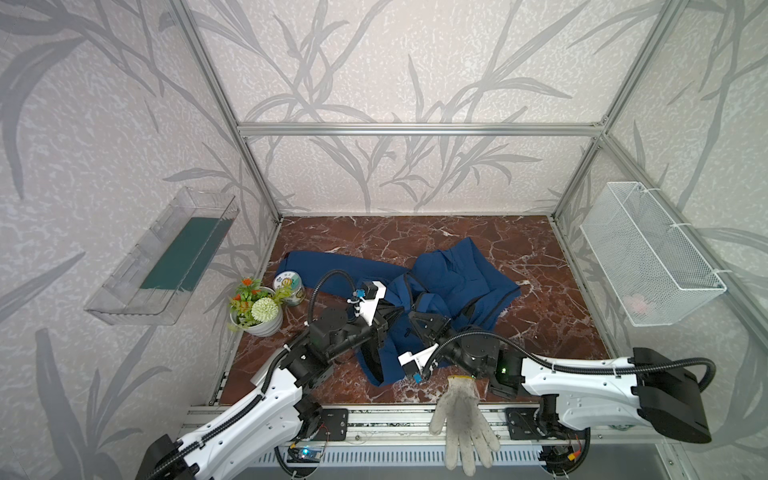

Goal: Zip up the jacket
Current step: 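Close the right gripper on the silver zipper pull, then pull the zipper pull with the right gripper toward the left gripper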

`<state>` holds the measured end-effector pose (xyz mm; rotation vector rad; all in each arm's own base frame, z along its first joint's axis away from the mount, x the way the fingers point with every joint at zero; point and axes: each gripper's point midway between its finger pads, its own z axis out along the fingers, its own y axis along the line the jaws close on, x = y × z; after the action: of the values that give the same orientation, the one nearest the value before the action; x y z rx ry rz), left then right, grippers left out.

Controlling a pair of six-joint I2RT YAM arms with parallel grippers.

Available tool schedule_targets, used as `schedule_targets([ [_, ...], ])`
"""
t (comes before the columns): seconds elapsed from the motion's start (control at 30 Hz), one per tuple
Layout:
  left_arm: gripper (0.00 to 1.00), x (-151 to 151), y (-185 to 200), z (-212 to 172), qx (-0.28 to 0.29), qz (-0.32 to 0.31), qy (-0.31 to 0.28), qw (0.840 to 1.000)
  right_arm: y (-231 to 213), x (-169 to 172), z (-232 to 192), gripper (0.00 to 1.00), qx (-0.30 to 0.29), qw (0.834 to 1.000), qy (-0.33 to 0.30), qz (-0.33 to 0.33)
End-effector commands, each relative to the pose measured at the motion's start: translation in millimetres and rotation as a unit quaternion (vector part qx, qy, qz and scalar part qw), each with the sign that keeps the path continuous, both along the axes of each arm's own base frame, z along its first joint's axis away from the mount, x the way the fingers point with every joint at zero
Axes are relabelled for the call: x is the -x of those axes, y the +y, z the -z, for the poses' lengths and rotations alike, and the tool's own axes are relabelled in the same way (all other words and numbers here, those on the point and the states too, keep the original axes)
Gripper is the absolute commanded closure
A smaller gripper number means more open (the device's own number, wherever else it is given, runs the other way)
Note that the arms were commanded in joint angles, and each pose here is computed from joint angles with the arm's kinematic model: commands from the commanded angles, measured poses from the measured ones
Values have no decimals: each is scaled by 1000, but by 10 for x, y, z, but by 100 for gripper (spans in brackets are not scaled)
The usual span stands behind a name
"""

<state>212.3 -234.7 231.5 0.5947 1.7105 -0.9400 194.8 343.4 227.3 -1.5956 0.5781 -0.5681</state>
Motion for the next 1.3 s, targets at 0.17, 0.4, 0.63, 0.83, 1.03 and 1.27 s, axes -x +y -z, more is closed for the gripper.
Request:
schedule_targets([
  [0.17,100,-2,-5,-134,4,0,-14,1000,-11,-1,-261,99,-34,999,13,9],
  [0.4,100,5,-1,-111,-2,1,-12,1000,-13,8,-321,100,-56,996,74,14],
  [0.63,100,15,13,-68,-12,0,-9,1000,-27,135,-589,100,-156,958,241,5],
  [0.83,100,45,26,-52,-18,4,-5,1000,-108,117,-777,100,-239,905,353,-6],
  [1.03,100,105,79,-33,-24,2,0,1000,-190,-81,-832,100,-298,846,441,10],
  [1.27,100,152,112,-42,-25,3,4,1000,-213,-247,-860,100,-343,791,507,16],
])
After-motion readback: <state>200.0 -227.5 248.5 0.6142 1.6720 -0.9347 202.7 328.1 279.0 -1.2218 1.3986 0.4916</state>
